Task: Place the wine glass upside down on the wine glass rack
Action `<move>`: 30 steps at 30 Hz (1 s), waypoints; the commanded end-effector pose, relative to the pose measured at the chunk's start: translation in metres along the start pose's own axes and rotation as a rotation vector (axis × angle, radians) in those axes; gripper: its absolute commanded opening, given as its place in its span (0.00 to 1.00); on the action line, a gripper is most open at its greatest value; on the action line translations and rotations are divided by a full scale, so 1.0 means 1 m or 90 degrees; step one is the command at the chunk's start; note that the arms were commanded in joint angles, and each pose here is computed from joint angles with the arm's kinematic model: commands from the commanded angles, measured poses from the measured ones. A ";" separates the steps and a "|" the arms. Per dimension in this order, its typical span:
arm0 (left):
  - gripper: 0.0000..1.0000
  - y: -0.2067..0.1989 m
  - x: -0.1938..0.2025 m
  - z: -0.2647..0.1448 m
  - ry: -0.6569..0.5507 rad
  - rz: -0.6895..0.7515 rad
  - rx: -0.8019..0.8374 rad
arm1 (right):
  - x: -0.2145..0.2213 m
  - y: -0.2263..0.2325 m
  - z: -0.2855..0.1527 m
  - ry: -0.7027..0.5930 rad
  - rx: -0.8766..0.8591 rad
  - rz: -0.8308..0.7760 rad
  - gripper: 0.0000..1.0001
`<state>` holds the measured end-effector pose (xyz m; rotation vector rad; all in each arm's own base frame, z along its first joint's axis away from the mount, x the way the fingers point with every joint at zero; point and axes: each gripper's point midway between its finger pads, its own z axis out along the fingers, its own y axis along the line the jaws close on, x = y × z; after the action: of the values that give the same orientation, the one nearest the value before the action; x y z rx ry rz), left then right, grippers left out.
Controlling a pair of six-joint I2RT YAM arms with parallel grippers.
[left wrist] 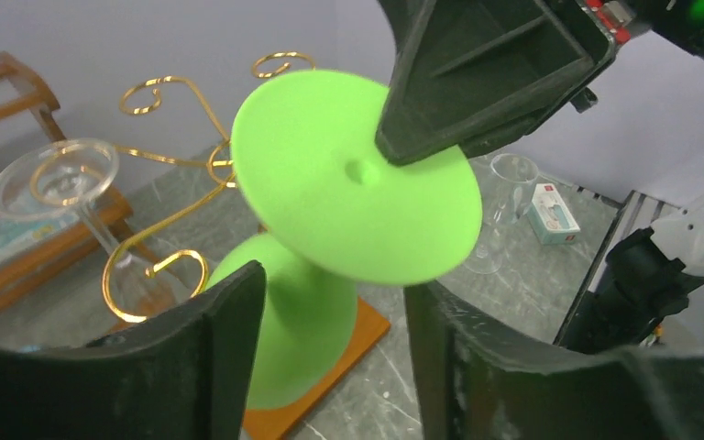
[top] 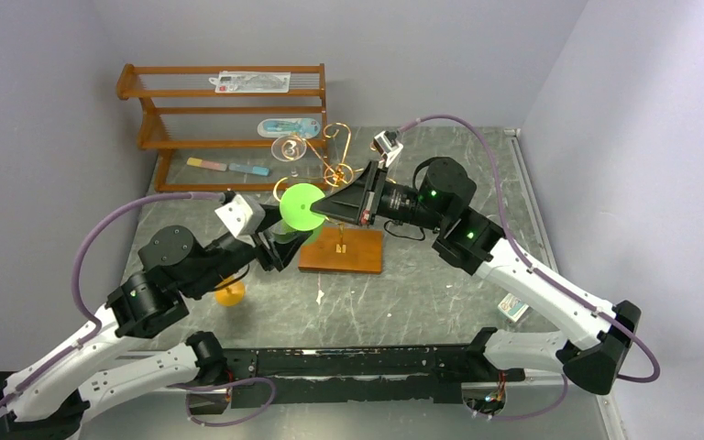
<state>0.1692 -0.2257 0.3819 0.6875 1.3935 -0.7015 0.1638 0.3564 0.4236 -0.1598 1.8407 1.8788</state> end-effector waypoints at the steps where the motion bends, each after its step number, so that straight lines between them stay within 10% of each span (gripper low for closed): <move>1: 0.66 0.008 0.013 -0.015 0.021 -0.081 -0.047 | -0.016 0.002 0.001 -0.065 -0.006 -0.011 0.00; 18: 0.88 -0.007 -0.015 -0.038 -0.068 -0.519 -0.054 | -0.006 -0.018 0.003 -0.038 0.030 0.032 0.00; 30: 0.52 -0.008 -0.021 -0.006 -0.047 -0.600 -0.084 | 0.003 -0.026 -0.001 -0.002 0.064 -0.014 0.00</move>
<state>0.1527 -0.2270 0.3751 -0.0672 1.7136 -1.2887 0.1770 0.3588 0.3935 -0.0919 1.9220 1.7911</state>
